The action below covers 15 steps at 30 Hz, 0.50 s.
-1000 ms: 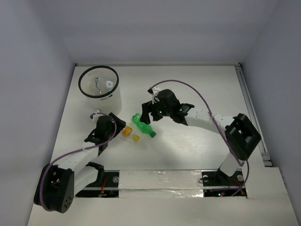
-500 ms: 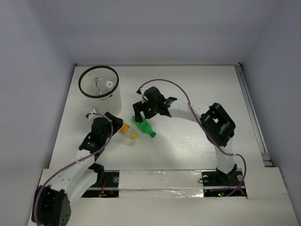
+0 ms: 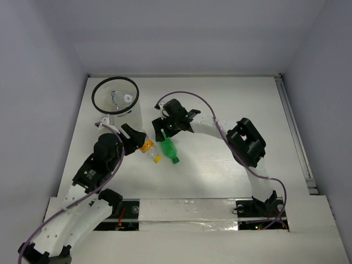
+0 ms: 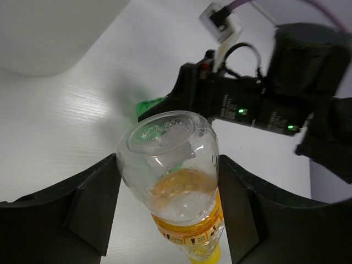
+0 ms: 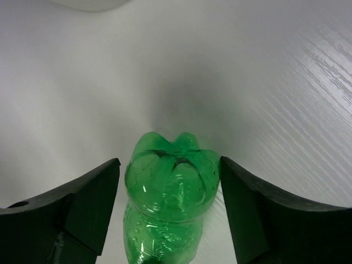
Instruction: Put the plastic bottles in the bin
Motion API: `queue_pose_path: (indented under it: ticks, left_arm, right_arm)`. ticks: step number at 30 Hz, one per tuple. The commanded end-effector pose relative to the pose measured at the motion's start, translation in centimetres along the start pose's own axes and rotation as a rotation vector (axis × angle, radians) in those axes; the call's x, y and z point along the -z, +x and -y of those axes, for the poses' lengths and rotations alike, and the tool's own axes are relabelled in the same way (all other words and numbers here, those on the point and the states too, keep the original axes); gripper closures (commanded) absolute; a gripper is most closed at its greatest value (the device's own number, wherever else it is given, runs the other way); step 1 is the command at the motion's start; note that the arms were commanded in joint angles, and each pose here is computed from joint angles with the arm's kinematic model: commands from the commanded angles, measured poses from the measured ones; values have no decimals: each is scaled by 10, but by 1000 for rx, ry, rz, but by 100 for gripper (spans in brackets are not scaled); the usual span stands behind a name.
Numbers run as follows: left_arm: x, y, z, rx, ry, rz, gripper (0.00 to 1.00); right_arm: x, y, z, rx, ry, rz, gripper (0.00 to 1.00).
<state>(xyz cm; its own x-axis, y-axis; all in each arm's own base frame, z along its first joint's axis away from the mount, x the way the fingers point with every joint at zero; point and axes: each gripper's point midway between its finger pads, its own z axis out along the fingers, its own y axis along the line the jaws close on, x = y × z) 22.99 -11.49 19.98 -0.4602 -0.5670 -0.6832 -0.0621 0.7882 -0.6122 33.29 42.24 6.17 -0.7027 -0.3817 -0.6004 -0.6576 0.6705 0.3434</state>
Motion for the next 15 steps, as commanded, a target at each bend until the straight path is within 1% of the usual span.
queue_pose_path:
  ticks: [1, 2, 3, 4, 5, 6, 8, 9, 10, 12, 13, 15]
  left_arm:
    - [39, -55, 33, -45, 69, 127, 56]
    - [47, -65, 39, -50, 82, 152, 56]
    - [62, -85, 54, -57, 117, 200, 56]
    - [67, -96, 62, -62, 126, 222, 57]
    - [73, -107, 70, -69, 143, 244, 57]
    - [89, -129, 87, -78, 186, 300, 57]
    - [91, -147, 103, -96, 198, 332, 57]
    - [96, -161, 115, -95, 221, 365, 57]
    - [102, -179, 131, -108, 240, 399, 57]
    - [110, -207, 146, -110, 243, 476, 57]
    - [114, -231, 152, -111, 204, 538, 57]
    - [119, -254, 163, -114, 188, 602, 57]
  right_arm:
    - [1, -8, -4, 7, -27, 2, 27]
    - [4, -10, -6, 8, -29, 10, 28]
    - [4, -7, -4, 7, -27, 11, 30]
    - [8, -9, -6, 3, -29, 21, 38]
    - [6, -5, -4, -1, -25, 17, 41]
    - [10, -6, -5, -1, -27, 35, 42]
    - [14, -7, -8, -16, -33, 58, 46]
    - [24, -19, -14, -10, -50, 105, 48]
    - [26, -13, -14, -26, -52, 103, 49]
    - [35, -19, -19, -27, -69, 144, 49]
    - [45, -20, -23, -31, -77, 162, 50]
    - [55, -26, -27, -27, -88, 203, 50]
